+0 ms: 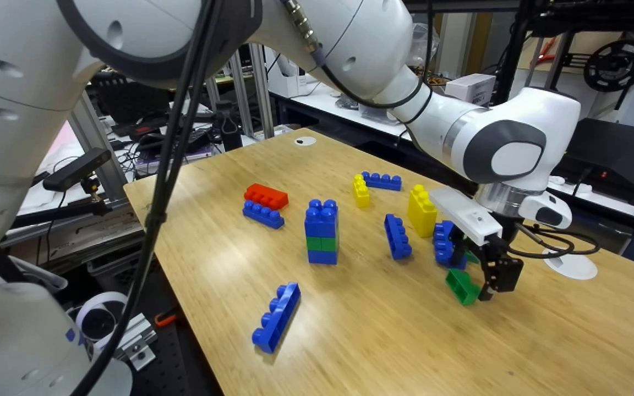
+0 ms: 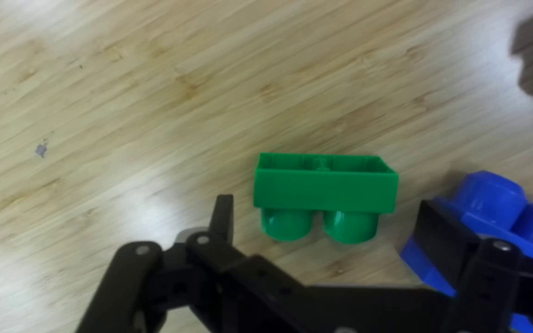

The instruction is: Move the stack of blocks to the right then place a green block on the top

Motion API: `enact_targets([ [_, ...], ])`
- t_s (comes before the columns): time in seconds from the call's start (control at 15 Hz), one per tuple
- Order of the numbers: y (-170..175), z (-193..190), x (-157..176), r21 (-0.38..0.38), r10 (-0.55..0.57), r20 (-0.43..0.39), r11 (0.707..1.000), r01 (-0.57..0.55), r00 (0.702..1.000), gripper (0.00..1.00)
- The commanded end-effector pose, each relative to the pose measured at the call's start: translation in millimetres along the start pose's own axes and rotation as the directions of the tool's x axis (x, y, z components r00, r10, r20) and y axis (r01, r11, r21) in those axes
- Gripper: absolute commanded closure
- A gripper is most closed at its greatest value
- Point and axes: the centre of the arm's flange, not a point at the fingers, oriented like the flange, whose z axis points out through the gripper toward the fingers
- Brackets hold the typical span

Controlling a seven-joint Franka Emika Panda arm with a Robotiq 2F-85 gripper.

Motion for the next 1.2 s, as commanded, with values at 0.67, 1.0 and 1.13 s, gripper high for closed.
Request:
enact_targets([
  [0.67, 3.3, -3.9, 4.6, 0.063, -0.061, 0.111, 0.997, 0.054, 0.992, 0.00],
  [1.0, 1.4, -7.8, 8.6, 0.066, -0.065, 0.124, 0.996, 0.057, 0.990, 0.00],
  [1.13, 0.5, -9.3, 11.1, 0.064, -0.065, 0.128, 0.996, 0.058, 0.990, 0.00],
])
